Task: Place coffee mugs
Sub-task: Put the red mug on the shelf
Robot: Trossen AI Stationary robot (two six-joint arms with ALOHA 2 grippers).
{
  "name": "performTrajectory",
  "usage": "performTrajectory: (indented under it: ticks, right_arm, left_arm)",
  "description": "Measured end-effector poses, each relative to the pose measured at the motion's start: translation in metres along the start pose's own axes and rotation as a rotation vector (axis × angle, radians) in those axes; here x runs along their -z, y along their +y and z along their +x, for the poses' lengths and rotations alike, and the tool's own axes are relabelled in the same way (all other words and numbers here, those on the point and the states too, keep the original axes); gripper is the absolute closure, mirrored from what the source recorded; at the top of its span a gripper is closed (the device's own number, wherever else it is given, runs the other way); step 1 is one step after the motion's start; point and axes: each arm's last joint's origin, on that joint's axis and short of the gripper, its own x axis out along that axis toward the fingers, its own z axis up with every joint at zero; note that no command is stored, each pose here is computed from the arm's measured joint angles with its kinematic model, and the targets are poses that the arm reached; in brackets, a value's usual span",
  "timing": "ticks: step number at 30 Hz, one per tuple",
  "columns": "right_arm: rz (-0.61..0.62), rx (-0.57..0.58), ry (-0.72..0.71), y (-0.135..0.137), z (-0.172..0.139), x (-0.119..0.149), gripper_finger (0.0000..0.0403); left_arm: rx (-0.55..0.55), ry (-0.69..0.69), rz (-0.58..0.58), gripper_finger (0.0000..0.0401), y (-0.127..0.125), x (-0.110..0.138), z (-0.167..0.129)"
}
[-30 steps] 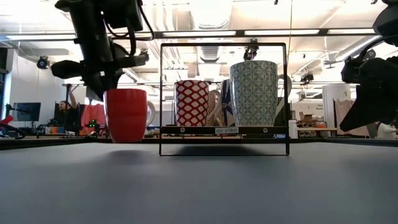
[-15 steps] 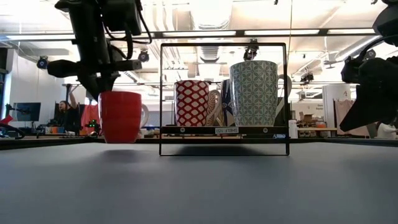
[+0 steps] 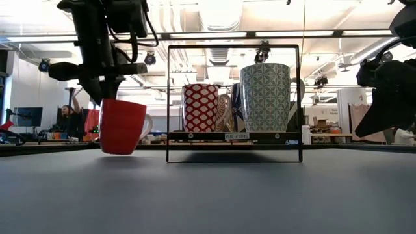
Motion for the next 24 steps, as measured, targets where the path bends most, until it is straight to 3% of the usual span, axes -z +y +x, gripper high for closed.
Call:
performTrajectory:
  ticks: [9,18,24]
  right_arm:
    - [0.0,0.0,0.0,0.0,0.0,0.0,0.0349]
    - [0.0,-0.001,0.0,0.0001,0.0,0.0,0.0349]
    - [0.0,-0.001,0.0,0.0001,0.0,0.0,0.0349]
  left_arm:
    - [0.003,0.071,0.078,0.0346,0.0012,0.0023,0.0]
    - [0.0,0.092,0.284,0.0314,0.0025,0.0027,-0.0008]
    - [-0.02,0.135,0.3,0.0306,0.0055,0.0041,-0.0017]
